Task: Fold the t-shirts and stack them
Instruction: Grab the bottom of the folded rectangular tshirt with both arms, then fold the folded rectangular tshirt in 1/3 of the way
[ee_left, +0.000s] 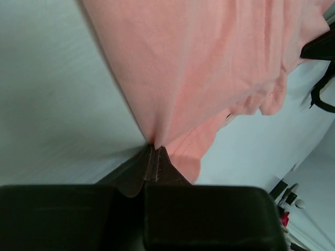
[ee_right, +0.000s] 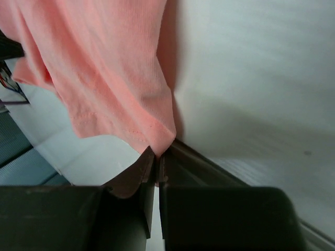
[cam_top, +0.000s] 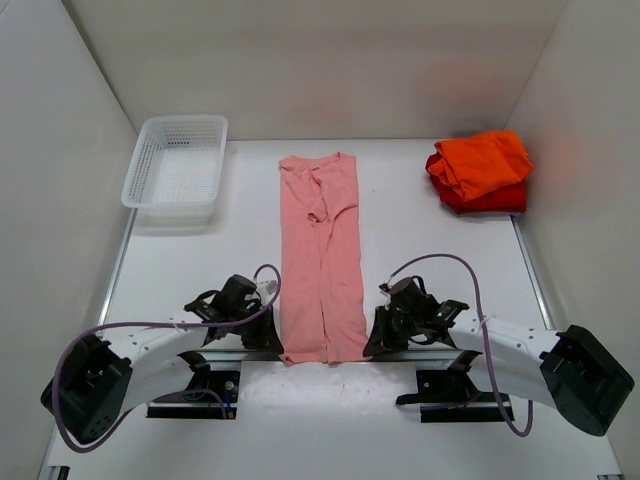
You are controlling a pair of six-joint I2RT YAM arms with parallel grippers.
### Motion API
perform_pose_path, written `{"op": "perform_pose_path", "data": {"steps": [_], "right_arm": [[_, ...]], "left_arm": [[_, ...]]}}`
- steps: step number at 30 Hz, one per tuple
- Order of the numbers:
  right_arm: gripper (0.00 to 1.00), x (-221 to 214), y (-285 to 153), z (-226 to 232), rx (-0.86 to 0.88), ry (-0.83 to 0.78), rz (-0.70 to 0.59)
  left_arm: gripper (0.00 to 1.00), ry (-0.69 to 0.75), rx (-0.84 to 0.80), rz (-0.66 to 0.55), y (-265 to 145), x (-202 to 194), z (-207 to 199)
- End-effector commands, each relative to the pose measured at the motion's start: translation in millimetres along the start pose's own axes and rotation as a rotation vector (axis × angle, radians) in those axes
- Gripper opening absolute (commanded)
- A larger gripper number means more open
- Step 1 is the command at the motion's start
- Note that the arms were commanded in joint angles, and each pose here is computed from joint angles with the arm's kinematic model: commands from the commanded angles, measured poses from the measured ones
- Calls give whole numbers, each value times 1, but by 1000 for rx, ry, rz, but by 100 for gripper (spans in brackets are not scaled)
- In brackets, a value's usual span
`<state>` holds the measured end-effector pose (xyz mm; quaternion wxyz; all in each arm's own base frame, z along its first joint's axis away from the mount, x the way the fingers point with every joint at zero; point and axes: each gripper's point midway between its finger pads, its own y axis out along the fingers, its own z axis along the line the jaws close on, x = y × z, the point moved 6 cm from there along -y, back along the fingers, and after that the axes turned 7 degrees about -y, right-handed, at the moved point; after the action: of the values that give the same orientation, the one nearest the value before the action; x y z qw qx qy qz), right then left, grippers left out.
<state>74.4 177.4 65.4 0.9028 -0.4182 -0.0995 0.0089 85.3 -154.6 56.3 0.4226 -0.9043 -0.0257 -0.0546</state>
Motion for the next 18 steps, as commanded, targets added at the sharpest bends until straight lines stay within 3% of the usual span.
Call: {"op": "perform_pose_path", "data": {"steps": [1, 4, 9, 16, 18], "right_arm": [[0, -11, -4, 4, 13, 7, 58], [0, -5, -11, 9, 32, 3, 79], [0, 57, -34, 37, 92, -48, 16], [0, 185, -51, 39, 89, -96, -106], [0, 226, -52, 26, 81, -96, -174]], "left_arm": [[0, -23, 1, 36, 0, -10, 6], [0, -25, -22, 6, -8, 4, -4], [0, -17, -93, -115, -37, 75, -42], [0, -77, -137, -305, -55, 196, -49], [8, -138, -132, -352, -46, 229, -34]]}}
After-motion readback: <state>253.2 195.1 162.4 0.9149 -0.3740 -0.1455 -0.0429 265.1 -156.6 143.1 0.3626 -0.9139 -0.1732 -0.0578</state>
